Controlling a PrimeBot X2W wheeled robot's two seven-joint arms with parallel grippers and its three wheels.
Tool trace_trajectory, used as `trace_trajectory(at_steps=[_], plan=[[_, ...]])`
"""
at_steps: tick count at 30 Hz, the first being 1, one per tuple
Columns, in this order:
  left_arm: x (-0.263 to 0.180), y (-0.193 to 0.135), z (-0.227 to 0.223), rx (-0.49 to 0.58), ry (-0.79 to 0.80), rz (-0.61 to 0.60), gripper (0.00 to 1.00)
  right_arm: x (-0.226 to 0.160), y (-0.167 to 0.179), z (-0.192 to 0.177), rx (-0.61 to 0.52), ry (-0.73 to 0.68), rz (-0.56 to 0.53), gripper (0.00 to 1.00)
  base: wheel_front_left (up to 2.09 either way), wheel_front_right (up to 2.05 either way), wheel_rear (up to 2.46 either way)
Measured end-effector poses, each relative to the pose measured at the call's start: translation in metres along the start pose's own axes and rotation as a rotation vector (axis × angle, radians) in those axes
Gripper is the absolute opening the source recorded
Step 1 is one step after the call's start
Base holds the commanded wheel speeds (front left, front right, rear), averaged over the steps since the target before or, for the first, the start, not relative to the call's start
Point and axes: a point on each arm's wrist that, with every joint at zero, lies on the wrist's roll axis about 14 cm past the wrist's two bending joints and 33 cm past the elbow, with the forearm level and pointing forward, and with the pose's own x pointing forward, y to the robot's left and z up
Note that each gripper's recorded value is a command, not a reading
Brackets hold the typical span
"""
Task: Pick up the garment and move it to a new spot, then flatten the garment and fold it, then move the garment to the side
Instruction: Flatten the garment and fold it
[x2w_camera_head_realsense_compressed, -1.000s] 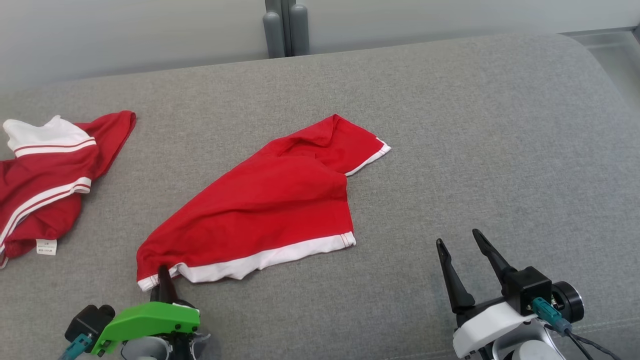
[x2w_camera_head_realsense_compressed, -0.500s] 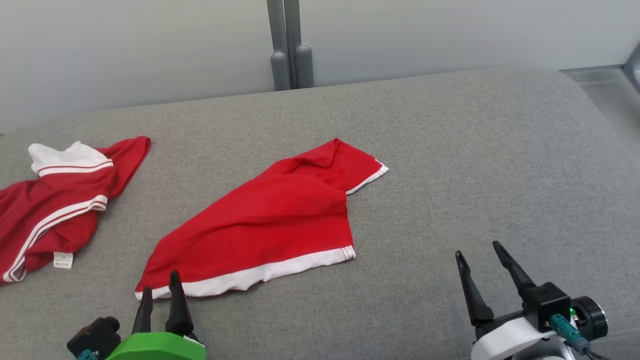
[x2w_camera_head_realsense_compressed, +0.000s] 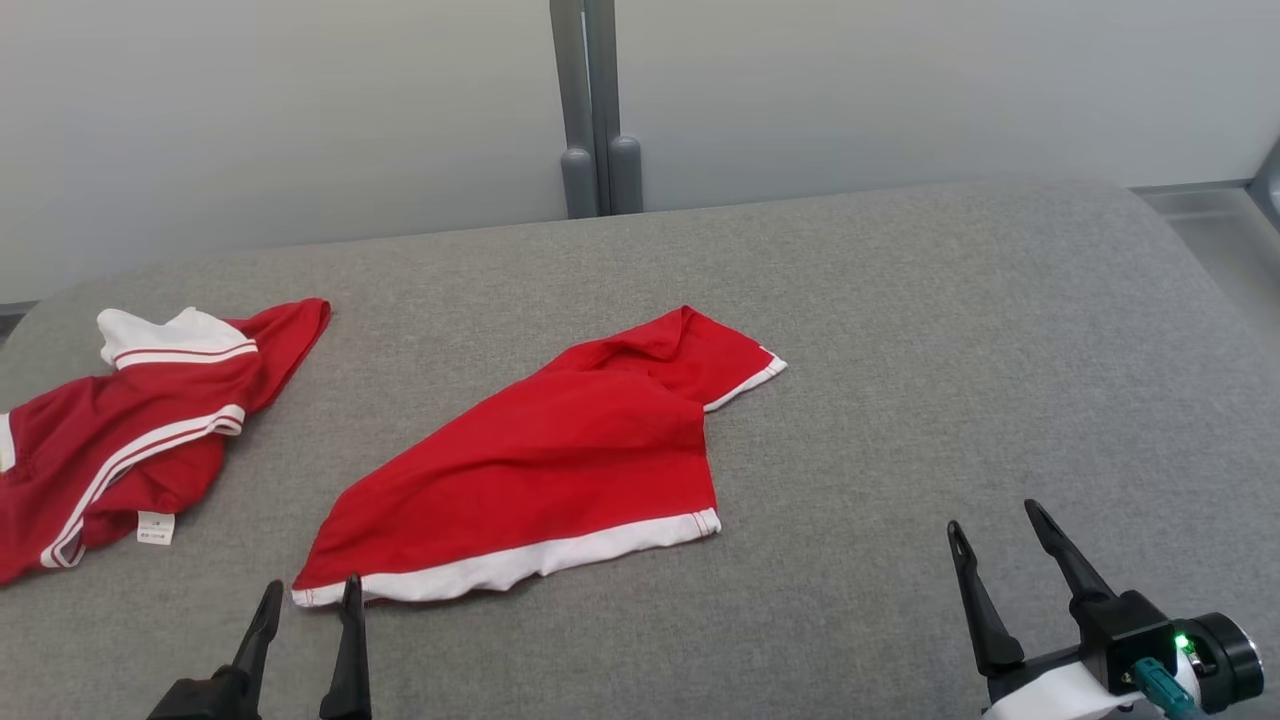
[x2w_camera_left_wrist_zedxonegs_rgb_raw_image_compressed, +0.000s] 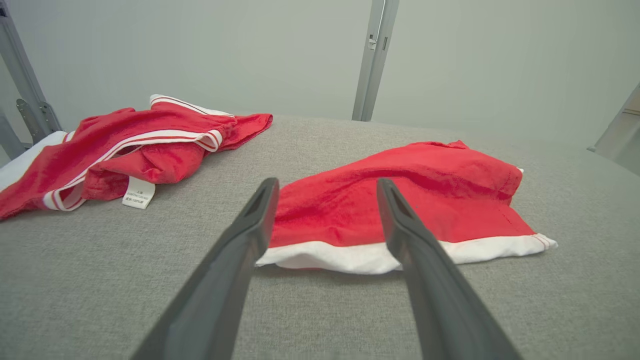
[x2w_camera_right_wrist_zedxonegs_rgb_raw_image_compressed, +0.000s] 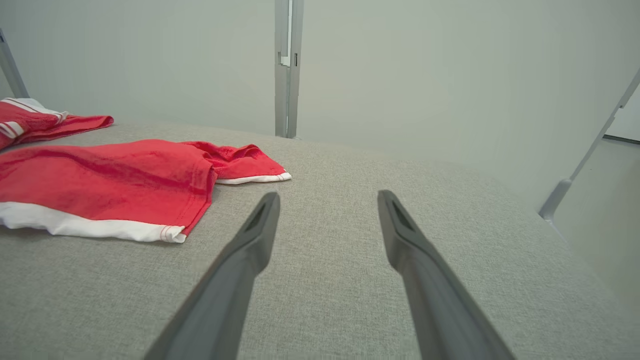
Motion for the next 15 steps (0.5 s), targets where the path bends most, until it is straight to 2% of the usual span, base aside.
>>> trace_trajectory(at_steps=[7, 15], plan=[[-0.017, 0.018, -0.001, 0.102, 0.022, 0.009, 1.0, 0.001, 0.003, 0.0, -0.046, 0.003, 0.03, 1.0, 0.0, 0.0, 0.0], [-0.026, 0.025, -0.012, 0.115, 0.064, 0.017, 1.0, -0.001, -0.015, -0.004, -0.007, 0.014, -0.049, 1.0, 0.0, 0.0, 0.0]])
